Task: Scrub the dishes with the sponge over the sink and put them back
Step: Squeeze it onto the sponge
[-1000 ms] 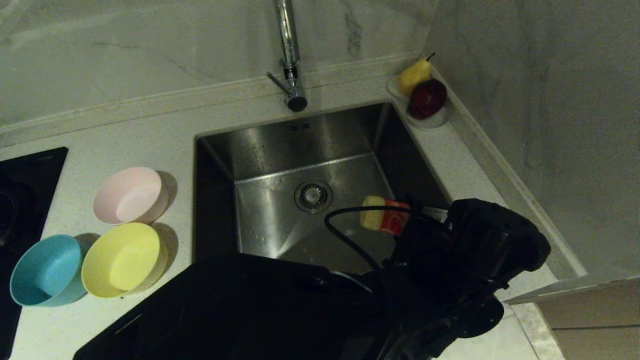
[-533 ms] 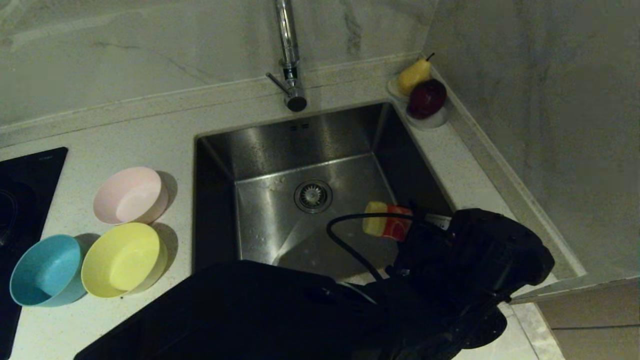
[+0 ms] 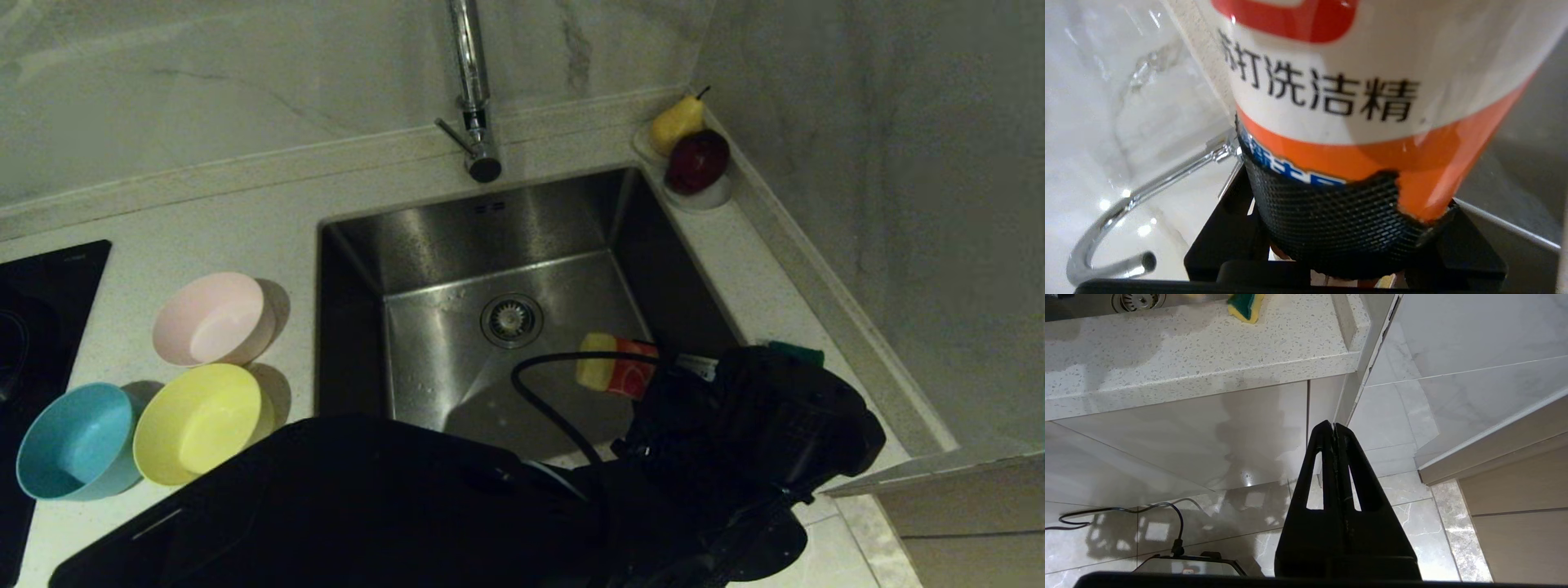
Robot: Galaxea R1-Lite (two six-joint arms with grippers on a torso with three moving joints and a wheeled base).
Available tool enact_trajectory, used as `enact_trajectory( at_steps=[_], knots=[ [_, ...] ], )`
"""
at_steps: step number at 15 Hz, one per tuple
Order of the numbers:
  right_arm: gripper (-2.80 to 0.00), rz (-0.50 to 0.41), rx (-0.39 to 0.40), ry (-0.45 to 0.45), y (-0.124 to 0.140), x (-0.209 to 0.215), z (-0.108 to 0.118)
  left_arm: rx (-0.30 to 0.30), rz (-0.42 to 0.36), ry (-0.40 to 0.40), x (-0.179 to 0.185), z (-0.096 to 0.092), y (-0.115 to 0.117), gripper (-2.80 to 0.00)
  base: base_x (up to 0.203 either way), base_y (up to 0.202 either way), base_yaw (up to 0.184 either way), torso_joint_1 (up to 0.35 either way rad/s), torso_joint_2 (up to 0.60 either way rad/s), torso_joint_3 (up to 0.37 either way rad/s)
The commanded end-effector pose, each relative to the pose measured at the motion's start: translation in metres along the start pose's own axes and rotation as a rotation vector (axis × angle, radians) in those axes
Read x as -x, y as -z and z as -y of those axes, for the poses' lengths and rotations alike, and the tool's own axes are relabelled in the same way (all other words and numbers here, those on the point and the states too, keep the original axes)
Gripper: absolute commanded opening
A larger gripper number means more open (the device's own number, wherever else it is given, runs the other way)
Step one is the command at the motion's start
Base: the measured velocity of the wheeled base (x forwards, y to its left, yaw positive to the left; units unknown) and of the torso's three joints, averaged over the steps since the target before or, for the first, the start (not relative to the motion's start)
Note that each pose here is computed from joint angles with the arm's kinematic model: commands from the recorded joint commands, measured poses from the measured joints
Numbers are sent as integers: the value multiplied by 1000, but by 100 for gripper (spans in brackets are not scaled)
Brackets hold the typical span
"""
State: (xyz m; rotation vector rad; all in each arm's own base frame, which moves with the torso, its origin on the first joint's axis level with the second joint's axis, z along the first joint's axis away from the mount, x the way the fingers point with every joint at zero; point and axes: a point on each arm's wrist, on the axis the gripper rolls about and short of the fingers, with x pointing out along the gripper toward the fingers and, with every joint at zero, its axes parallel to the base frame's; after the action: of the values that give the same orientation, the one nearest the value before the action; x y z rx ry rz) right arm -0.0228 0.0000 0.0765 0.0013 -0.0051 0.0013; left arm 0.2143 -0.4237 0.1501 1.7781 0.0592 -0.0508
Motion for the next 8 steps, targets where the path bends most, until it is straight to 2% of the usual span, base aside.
enact_trajectory(
  at_steps=[1, 3, 6, 8],
  knots=[
    [-280, -1, 0, 0, 0, 0, 0, 22, -19, -13, -1, -3, -1, -280, 0, 0, 0, 0, 0, 0],
    [-280, 1, 0, 0, 0, 0, 0, 51, -62, -22, -3, -3, -6, -280, 0, 0, 0, 0, 0, 0],
    [-280, 0, 0, 0, 0, 0, 0, 82, -69, -34, -7, -2, -14, -280, 0, 0, 0, 0, 0, 0],
    [-280, 1, 0, 0, 0, 0, 0, 77, -69, -34, -8, -1, -16, -280, 0, 0, 0, 0, 0, 0]
  ],
)
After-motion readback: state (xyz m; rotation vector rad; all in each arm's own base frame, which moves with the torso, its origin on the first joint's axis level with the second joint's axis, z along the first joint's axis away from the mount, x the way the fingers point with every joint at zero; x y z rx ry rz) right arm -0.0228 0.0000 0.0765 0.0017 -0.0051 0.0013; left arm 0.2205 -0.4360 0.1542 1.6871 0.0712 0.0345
